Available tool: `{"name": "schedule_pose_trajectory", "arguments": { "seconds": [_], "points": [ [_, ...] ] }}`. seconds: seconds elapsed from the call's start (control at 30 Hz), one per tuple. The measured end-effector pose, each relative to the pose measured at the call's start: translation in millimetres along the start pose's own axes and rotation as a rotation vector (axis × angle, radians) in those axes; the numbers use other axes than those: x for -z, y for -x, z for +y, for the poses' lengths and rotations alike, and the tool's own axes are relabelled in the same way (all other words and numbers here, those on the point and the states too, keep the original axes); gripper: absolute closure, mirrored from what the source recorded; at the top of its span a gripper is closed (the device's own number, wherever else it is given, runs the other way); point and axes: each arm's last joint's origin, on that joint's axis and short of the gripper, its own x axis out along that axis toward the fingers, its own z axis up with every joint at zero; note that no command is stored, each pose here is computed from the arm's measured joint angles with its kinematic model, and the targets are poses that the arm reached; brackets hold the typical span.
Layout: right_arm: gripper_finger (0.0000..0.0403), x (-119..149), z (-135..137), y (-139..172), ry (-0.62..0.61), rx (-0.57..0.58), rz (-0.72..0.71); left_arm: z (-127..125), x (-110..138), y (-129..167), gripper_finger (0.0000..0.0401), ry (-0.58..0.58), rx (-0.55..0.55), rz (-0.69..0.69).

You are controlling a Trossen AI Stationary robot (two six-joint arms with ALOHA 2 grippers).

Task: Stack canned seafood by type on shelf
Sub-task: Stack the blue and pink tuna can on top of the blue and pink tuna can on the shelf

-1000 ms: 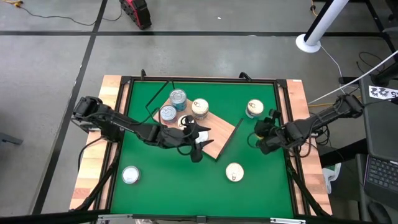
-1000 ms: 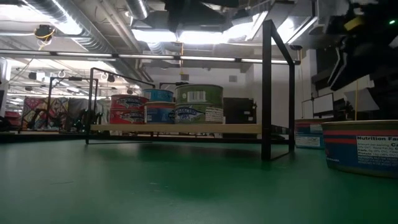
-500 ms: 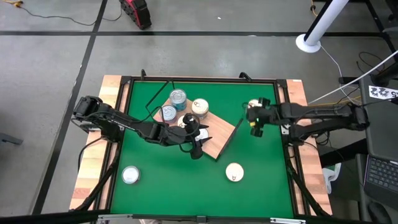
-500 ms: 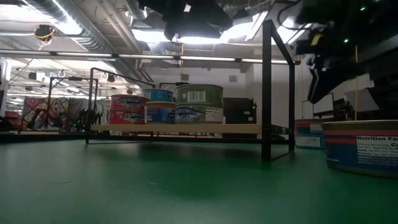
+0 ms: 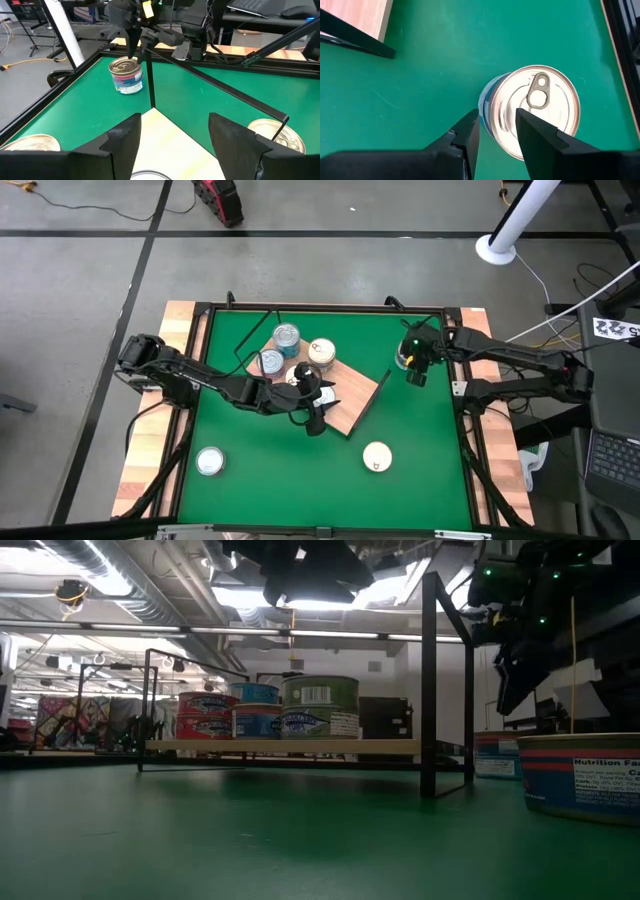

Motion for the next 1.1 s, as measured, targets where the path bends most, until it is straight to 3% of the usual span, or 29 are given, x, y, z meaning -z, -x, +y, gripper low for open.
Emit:
{"name": "schedule_pose_trajectory", "arguments": {
  "seconds": [0.3, 0.5, 0.77, 0.9, 1.1],
  "points": [
    [0.0276, 5, 3, -17, 0.026, -0.025, 0.07, 0, 0, 0, 0.0174, 0.0, 0.0, 0.0],
    [0.0276, 2, 2, -30, 0.06, 0.044, 0.121, 0, 0, 0, 0.0174, 0.003, 0.0, 0.003],
    [0.0278, -3, 2, -40, 0.083, 0.053, 0.147, 0, 0, 0, 0.0174, 0.004, 0.0, 0.003],
    [0.0302, -3, 2, -43, 0.086, 0.062, 0.161, 0, 0, 0, 0.0174, 0.004, -0.001, 0.003],
    [0.0373, -2, 2, -43, 0.088, 0.075, 0.167, 0, 0, 0, 0.0174, 0.005, -0.001, 0.003]
  ]
}}
